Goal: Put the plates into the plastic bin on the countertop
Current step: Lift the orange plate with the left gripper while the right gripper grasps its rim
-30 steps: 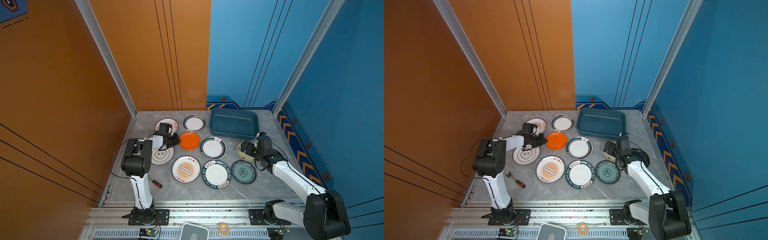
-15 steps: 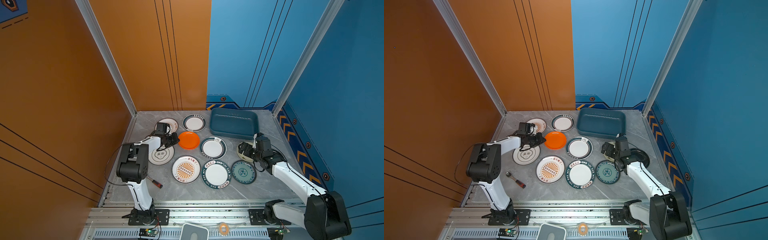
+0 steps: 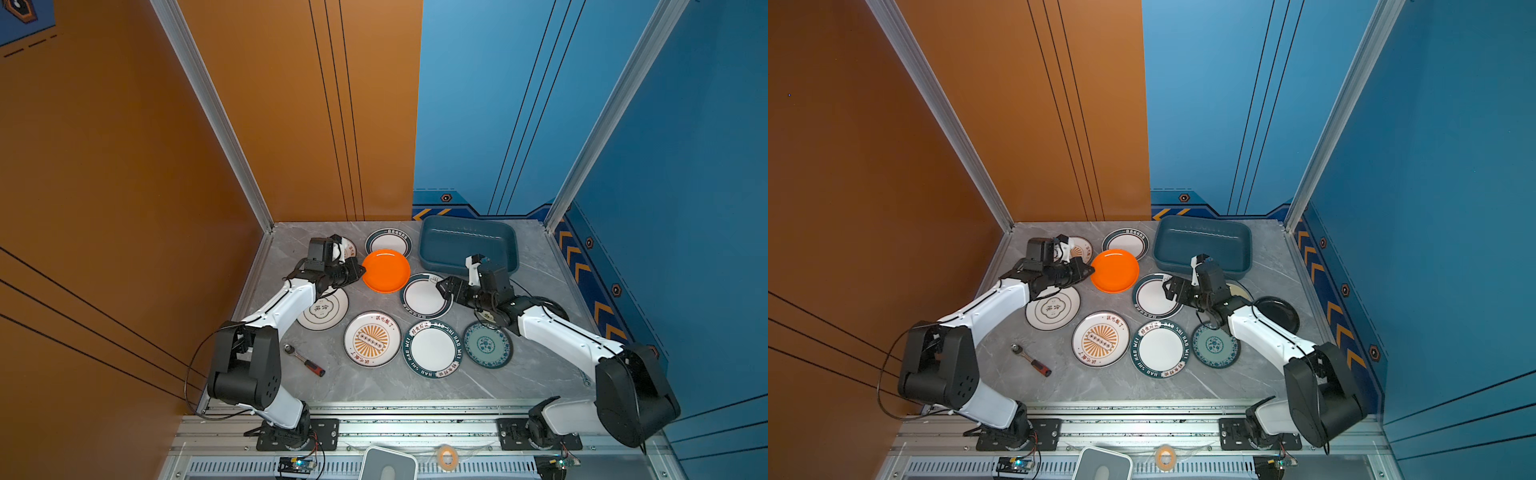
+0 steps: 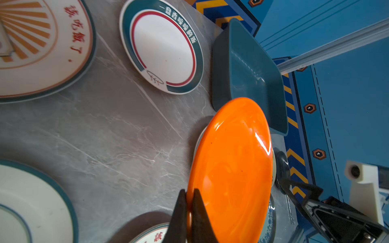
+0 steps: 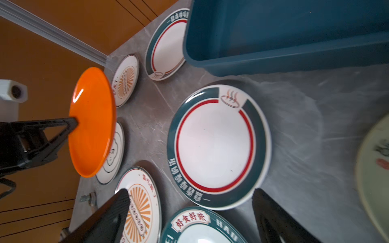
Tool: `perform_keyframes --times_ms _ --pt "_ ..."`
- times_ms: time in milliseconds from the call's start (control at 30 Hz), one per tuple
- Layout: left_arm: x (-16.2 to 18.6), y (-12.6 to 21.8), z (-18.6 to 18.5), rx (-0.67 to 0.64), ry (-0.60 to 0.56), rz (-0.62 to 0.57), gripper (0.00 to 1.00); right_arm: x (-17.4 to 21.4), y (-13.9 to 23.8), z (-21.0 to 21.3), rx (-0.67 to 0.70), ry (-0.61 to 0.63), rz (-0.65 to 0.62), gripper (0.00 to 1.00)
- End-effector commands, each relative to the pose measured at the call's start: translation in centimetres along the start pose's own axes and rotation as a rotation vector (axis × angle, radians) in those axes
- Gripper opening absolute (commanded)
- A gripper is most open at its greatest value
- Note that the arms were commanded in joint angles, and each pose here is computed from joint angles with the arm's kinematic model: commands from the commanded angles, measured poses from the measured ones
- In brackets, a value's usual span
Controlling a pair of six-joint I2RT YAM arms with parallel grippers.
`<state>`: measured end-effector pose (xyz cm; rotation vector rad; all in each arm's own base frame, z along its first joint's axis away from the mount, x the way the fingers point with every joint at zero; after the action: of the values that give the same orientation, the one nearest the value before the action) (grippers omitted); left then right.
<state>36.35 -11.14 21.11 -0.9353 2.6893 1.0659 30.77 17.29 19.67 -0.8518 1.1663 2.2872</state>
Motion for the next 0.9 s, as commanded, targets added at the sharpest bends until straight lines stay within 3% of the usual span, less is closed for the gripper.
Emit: perform_keyframes --times_ms 0,333,500,600,867 --pt "1.7 0.1 -1.0 0.029 0.002 0.058 0.00 -2.4 -0.9 2.8 -0.124 0.009 -0.061 0.91" --pt "2.6 0.4 -3.8 0.082 -0.029 0.081 0.00 -2.7 -3.9 4.8 -0.210 0.011 -0.007 0.82" --pt "3.3 -0.1 -5.2 0.121 -0.040 0.106 0.00 -2.3 -5.3 5.1 -0.272 -0.022 0.018 0.69" --pt "3.5 -0.3 -5.8 0.132 -0.048 0.109 0.00 -2.1 -5.9 5.2 -0.302 -0.042 0.025 0.58" --pt "3.7 -0.9 -5.9 0.123 -0.054 0.119 0.00 -1.9 -5.9 5.2 -0.352 -0.061 0.019 0.12"
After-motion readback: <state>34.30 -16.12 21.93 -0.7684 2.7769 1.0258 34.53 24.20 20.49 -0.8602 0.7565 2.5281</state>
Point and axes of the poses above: each gripper's point midway between its finger pads, its own y axis back along the fingers, its own z axis along the line the jaws close on, x = y × z, the point moved 8 cm from there along y, back along the fingers, and after that the axes turned 15 degrees about y, right-handed, at the moved point
